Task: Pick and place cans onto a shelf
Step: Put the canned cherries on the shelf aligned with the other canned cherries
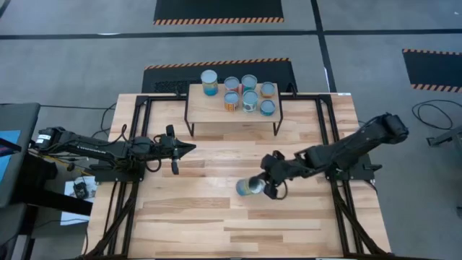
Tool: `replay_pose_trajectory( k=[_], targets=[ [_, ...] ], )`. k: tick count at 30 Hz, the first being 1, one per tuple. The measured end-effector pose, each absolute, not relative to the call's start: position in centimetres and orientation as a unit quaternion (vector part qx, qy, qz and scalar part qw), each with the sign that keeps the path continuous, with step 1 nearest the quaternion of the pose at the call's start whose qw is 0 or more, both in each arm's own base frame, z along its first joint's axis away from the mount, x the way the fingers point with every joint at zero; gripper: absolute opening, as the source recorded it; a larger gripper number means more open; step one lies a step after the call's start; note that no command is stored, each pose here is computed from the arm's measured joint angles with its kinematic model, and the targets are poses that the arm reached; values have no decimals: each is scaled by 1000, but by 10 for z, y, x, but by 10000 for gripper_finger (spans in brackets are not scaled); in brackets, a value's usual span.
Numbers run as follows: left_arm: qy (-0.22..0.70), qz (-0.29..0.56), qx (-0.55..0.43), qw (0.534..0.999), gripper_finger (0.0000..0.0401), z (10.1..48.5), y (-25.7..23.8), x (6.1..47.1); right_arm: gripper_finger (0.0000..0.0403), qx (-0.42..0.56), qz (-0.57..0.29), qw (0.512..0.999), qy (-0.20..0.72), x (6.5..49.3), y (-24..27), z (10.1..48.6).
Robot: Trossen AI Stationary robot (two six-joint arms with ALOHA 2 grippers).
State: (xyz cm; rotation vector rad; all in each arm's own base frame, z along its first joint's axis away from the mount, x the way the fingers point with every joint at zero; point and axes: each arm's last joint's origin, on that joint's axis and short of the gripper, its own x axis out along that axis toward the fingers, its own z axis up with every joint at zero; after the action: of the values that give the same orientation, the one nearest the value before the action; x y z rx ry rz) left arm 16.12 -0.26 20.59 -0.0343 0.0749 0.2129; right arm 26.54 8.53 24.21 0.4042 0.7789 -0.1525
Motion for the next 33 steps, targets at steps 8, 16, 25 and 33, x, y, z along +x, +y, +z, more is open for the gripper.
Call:
replay_pose_trajectory(
  k=[8, 16, 25, 33],
  targets=[
    [37, 106, -17, 993, 2, 206, -3, 161, 8, 165, -90, 903, 387, 306, 59, 225],
    [37, 106, -16, 994, 2, 206, -3, 161, 8, 149, -81, 904, 392, 341, 31, 231],
    [38, 106, -16, 993, 2, 206, -3, 161, 9, 146, -100, 887, 427, 359, 4, 218],
    [38, 106, -16, 993, 2, 206, -3, 161, 30, 151, -103, 885, 429, 358, -5, 219]
  ],
)
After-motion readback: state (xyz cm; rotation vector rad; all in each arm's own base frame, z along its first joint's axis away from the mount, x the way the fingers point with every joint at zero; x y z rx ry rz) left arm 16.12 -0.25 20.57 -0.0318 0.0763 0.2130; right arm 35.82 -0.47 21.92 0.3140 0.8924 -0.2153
